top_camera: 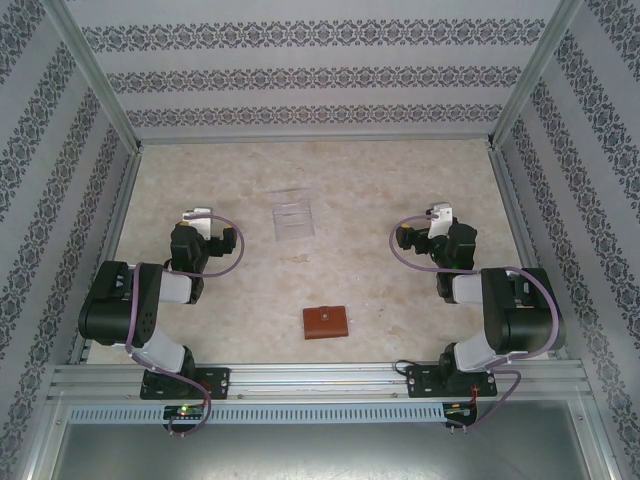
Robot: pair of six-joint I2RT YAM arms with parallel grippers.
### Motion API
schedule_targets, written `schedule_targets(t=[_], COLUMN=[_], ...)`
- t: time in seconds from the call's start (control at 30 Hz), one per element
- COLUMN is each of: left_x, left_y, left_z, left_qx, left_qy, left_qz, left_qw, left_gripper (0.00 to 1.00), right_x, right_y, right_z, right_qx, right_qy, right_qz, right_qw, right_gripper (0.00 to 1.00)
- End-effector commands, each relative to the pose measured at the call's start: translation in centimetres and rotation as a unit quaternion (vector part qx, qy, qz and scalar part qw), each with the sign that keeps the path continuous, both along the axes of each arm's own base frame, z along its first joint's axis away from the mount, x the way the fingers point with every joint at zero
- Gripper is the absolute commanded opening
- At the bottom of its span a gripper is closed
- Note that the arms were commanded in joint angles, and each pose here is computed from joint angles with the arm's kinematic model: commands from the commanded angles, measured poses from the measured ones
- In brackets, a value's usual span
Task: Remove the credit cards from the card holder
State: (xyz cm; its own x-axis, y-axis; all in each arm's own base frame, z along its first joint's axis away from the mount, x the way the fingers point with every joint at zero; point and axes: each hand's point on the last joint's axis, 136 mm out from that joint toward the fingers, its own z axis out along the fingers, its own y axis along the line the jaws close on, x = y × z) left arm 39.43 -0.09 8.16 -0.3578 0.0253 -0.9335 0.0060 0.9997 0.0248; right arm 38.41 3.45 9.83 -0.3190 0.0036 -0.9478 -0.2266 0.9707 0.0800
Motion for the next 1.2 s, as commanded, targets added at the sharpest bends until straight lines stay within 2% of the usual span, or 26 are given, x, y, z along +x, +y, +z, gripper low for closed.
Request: schedule_targets(t=[0.0, 0.47, 0.53, 0.63, 0.73, 0.83, 0.97, 1.17], left_x=[0.2, 0.2, 0.3, 0.2, 0.6, 0.5, 0.3, 0.2], left_y=[-0.3, -0.3, -0.4, -0.3, 0.7, 0.9, 1.3, 1.6], left_z=[0.7, 0.7, 0.7, 0.7, 0.6, 0.7, 2.1, 5.5], left_qx=[0.005, 0.005, 0.004, 0.003, 0.003, 0.005, 0.011, 0.022], left_qy=[-0.019, -0.019, -0.018, -0.017, -0.009, -0.011, -0.018, 0.012], left_qz=[-0.012, -0.011, -0.012, -0.010, 0.020, 0.025, 0.041, 0.080], left_qw=[1.000, 1.000, 1.000, 1.000, 1.000, 1.000, 0.999, 0.996], left_gripper=[1.00, 1.00, 1.00, 1.00, 1.00, 1.00, 1.00, 1.00], right_x=[0.0, 0.0, 0.1, 1.3, 1.1, 0.8, 0.6, 0.1], right_y=[0.2, 0.1, -0.5, -2.5, -2.2, -2.4, -2.6, -2.3], right_z=[0.4, 0.4, 0.2, 0.9, 1.1, 2.0, 3.0, 3.6], right_qx=[-0.001, 0.000, 0.001, 0.000, -0.003, -0.010, -0.009, 0.003], right_qy=[-0.012, -0.012, -0.008, -0.012, -0.016, -0.023, -0.011, 0.054], right_qz=[0.010, 0.008, -0.009, -0.073, -0.065, -0.078, -0.087, -0.102], right_qw=[1.000, 1.000, 1.000, 0.997, 0.998, 0.997, 0.996, 0.993], right_gripper=[0.98, 0.98, 0.98, 0.98, 0.98, 0.98, 0.98, 0.96])
